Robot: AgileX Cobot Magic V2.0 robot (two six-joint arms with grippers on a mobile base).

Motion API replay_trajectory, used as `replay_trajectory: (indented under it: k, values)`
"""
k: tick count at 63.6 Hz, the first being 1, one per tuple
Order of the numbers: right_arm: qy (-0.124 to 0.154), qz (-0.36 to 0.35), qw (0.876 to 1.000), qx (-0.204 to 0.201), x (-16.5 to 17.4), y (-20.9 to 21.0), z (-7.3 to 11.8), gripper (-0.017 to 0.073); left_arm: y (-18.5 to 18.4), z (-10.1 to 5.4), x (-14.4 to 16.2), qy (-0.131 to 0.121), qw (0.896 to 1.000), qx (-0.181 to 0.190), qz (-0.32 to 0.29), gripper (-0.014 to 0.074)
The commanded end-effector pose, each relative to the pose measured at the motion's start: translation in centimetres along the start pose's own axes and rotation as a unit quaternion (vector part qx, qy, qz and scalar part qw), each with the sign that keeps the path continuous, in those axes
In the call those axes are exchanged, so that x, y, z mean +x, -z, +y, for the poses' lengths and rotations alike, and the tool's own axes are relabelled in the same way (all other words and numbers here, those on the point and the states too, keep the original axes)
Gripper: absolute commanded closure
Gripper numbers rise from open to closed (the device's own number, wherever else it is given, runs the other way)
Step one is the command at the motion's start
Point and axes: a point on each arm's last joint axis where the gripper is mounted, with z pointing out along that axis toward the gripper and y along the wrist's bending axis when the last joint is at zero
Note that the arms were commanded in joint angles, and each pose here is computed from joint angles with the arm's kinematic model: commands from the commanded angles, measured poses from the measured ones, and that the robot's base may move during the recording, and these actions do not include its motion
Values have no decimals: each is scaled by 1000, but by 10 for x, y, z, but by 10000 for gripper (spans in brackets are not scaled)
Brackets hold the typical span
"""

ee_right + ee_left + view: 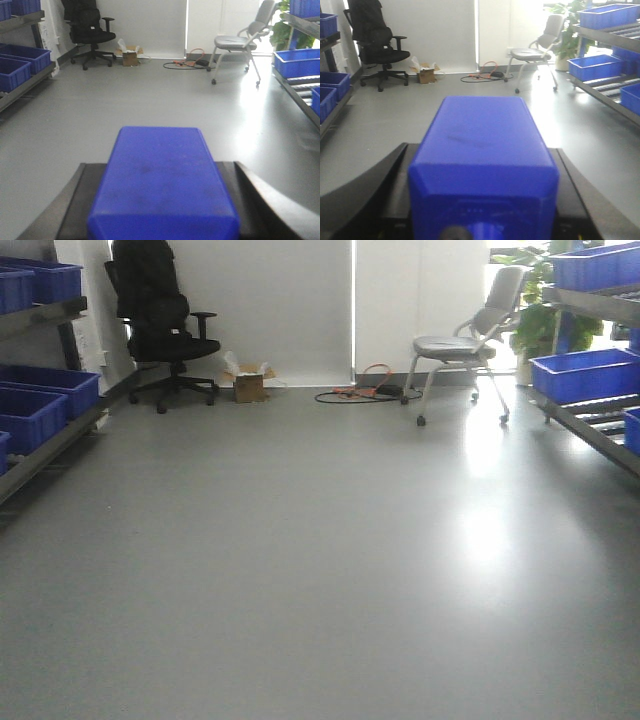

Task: Pick and sort blue part to right shelf
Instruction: 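Drive the base up to the shelf of blue bins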

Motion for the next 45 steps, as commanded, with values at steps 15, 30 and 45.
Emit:
replay_trajectory:
  k: [15,30,45]
  values:
    - [5,-58,998,1,-18,2,0,129,2,-1,-17,4,998,2,-58,258]
    - [5,-57,998,1,-18,2,0,129,2,-1,-17,4,998,2,-58,258]
    - [5,-57,998,1,-18,2,0,129,2,-1,-17,4,998,2,-58,258]
